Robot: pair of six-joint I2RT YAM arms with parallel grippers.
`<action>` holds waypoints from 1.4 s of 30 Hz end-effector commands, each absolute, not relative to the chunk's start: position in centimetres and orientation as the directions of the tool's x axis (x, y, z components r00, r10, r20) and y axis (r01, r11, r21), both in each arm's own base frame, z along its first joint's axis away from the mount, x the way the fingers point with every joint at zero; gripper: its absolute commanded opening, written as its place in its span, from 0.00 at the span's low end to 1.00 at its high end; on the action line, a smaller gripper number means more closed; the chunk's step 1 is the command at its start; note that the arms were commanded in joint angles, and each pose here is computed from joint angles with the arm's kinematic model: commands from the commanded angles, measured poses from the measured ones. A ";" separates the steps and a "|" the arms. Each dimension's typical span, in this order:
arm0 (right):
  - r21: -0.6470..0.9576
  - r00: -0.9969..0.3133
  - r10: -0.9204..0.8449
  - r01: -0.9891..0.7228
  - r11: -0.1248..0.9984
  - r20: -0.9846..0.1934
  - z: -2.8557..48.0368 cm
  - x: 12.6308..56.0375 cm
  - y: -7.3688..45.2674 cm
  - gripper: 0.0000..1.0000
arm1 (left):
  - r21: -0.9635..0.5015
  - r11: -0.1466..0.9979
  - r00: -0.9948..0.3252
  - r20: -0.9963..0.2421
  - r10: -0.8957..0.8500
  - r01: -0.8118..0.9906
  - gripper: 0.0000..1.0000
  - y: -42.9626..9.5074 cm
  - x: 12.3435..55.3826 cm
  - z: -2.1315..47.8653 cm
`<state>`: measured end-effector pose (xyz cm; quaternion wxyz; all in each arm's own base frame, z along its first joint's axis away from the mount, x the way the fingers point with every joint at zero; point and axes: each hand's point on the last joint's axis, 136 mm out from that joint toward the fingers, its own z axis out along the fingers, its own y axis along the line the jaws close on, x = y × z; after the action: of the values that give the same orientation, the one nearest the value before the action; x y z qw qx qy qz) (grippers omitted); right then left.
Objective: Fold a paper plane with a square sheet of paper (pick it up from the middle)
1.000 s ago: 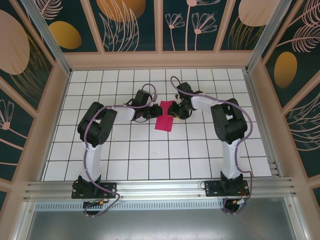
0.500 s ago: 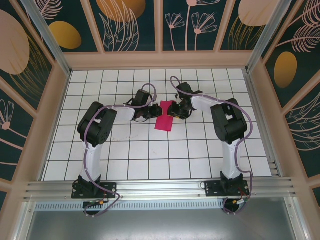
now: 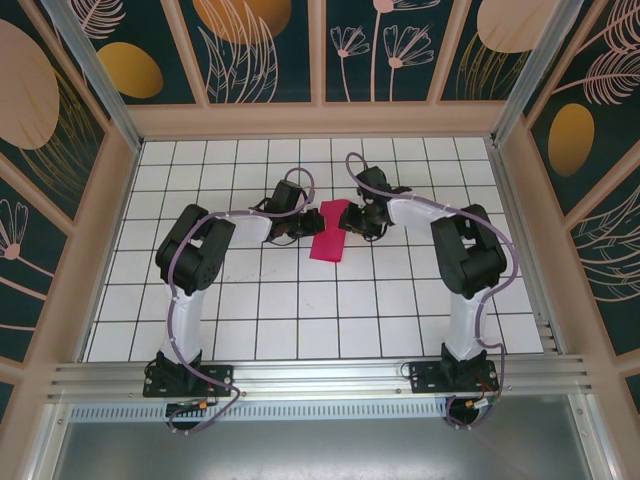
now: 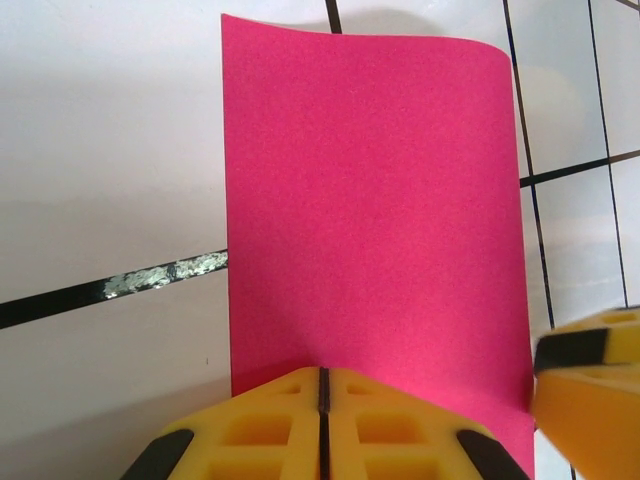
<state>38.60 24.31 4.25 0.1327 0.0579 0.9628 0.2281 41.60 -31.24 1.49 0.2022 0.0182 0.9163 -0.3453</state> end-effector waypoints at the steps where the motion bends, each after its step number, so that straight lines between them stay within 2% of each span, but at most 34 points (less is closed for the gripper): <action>1: 0.522 -0.931 0.215 0.031 0.852 -0.296 7.0 39.1 25.5 0.32 | -0.471 0.882 -0.968 -0.232 -0.096 0.025 0.11 -27.0 37.9 -5.7; 6: 0.592 -0.931 0.211 -0.007 0.806 -0.298 7.7 38.9 27.3 0.18 | -0.465 0.885 -0.969 -0.226 -0.102 0.015 0.09 -26.8 37.8 -6.1; 9: 0.608 -0.933 0.213 -0.008 0.794 -0.290 7.4 38.9 27.9 0.13 | -0.463 0.886 -0.969 -0.225 -0.106 0.011 0.09 -26.7 37.8 -6.3; 23: 0.579 -0.962 0.157 -0.001 0.815 -0.223 3.5 39.0 28.6 0.10 | -0.446 0.895 -0.972 -0.205 -0.118 -0.015 0.07 -26.3 37.4 -7.0; 31: 0.510 -0.973 0.142 0.030 0.859 -0.182 0.7 37.5 25.5 0.10 | -0.416 0.908 -0.973 -0.191 -0.133 -0.042 0.07 -25.6 37.0 -7.7; 42: 0.459 -0.973 0.172 0.083 0.884 -0.156 -0.1 35.9 21.6 0.10 | -0.388 0.919 -0.972 -0.183 -0.147 -0.066 0.06 -24.9 36.7 -8.3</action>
<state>38.21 25.35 1.82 0.1320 0.0429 0.9489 0.2835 41.62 -31.06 1.24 0.2060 0.0001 0.9184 -0.3377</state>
